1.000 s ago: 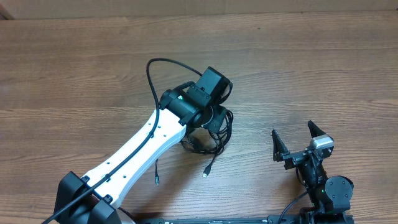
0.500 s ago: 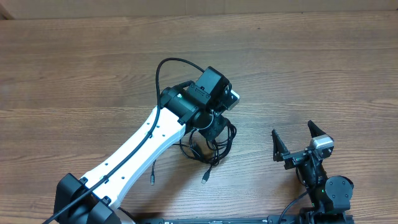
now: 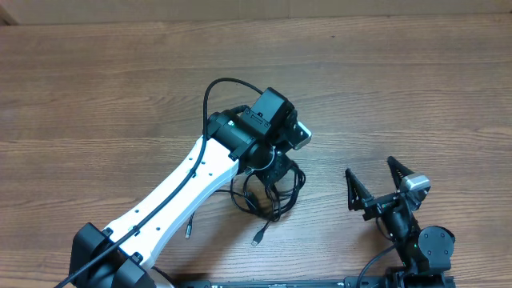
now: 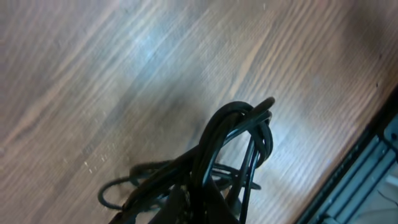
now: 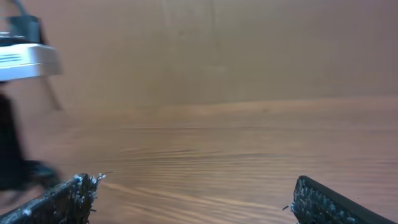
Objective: Untangle cables
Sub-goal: 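Move the right gripper toward the hanging cables and grasp a strand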
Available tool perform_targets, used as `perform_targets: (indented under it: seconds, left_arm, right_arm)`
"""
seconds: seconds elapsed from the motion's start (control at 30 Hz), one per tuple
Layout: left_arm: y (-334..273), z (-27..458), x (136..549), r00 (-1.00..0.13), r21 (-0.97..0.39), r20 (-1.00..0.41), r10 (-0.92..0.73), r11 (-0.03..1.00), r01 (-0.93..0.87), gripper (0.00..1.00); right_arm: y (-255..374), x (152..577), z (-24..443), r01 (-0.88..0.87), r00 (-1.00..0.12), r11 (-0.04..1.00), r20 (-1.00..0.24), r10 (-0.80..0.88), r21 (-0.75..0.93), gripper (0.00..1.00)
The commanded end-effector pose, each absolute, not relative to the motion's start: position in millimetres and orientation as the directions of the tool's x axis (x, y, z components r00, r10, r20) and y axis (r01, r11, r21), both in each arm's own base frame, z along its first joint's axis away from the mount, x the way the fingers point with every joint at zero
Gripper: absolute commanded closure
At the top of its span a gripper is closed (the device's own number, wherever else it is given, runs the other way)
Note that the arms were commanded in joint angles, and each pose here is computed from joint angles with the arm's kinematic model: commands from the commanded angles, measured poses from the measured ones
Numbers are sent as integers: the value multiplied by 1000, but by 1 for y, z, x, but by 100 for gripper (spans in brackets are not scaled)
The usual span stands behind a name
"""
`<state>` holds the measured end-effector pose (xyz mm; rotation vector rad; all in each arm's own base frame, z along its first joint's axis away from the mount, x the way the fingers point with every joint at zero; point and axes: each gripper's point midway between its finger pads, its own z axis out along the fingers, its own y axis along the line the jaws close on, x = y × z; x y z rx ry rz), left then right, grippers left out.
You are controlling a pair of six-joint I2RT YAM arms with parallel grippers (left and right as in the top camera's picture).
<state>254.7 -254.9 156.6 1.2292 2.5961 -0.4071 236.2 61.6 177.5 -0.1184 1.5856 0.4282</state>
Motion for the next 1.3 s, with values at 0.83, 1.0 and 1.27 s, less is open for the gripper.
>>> perform_targets:
  seconds: [0.83,1.0,1.27]
  left_arm:
    - [-328,212,243,-438,-337,-632,639,282,898,96]
    - [-334,219,234,-430,-379,-652,624,223,898,96]
    - [-338,228,219,-392,-412,-682,617,119,904,96]
  right_arm:
    - [100,194,260,-485,-364,804,-916,171,343,0]
    - [102,193,260,-492,-368,797,-914,173,349,0]
    - [95,193,244,-475,-372,839,-925,83,266,29]
